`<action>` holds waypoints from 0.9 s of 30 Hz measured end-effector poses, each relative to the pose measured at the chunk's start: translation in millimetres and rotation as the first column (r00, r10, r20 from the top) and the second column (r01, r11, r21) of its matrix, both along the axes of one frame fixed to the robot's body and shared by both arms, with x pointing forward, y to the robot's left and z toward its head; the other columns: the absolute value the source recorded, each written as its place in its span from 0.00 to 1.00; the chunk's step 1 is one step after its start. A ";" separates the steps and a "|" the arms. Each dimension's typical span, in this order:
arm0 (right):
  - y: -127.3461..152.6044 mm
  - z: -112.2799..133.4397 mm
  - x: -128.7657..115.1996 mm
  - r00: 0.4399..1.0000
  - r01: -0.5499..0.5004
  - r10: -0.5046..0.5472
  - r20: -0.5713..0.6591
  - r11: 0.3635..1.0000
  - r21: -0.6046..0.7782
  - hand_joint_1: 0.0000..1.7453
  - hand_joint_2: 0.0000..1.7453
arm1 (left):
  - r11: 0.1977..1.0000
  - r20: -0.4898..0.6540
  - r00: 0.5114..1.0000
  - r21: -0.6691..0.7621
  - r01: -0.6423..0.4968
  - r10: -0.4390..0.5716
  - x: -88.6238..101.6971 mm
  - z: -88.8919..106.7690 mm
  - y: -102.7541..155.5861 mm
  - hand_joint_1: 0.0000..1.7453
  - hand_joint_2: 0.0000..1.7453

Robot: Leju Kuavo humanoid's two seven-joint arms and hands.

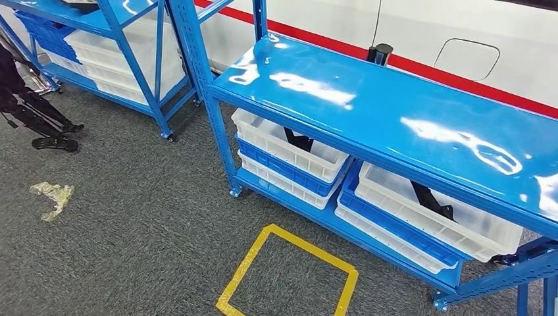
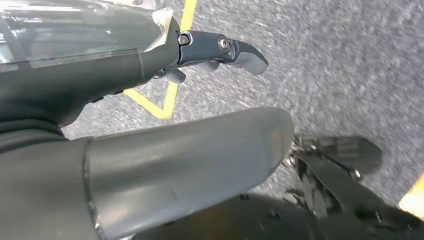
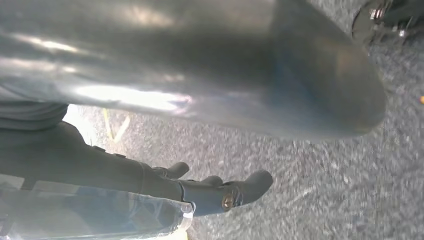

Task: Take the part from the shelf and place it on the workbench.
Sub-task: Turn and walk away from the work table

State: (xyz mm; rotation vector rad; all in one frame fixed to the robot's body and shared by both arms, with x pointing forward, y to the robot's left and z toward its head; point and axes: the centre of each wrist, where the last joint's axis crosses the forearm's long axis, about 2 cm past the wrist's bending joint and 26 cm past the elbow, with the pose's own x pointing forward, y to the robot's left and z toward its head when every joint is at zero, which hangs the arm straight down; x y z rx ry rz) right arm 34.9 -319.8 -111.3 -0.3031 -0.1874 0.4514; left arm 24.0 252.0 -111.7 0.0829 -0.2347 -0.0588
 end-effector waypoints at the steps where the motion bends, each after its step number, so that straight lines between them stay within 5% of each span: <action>1: 0.0 0.0 -0.1 1.000 -0.001 0.001 0.000 1.000 0.000 0.00 0.00 | 1.000 0.000 1.000 0.001 -0.001 0.001 0.0 0.0 0.0 0.00 0.00; 27: -7.8 0.4 -0.3 1.000 0.010 -0.010 0.001 1.000 -0.014 0.00 0.00 | 1.000 0.000 1.000 -0.009 -0.008 0.008 0.5 0.0 -0.4 0.00 0.00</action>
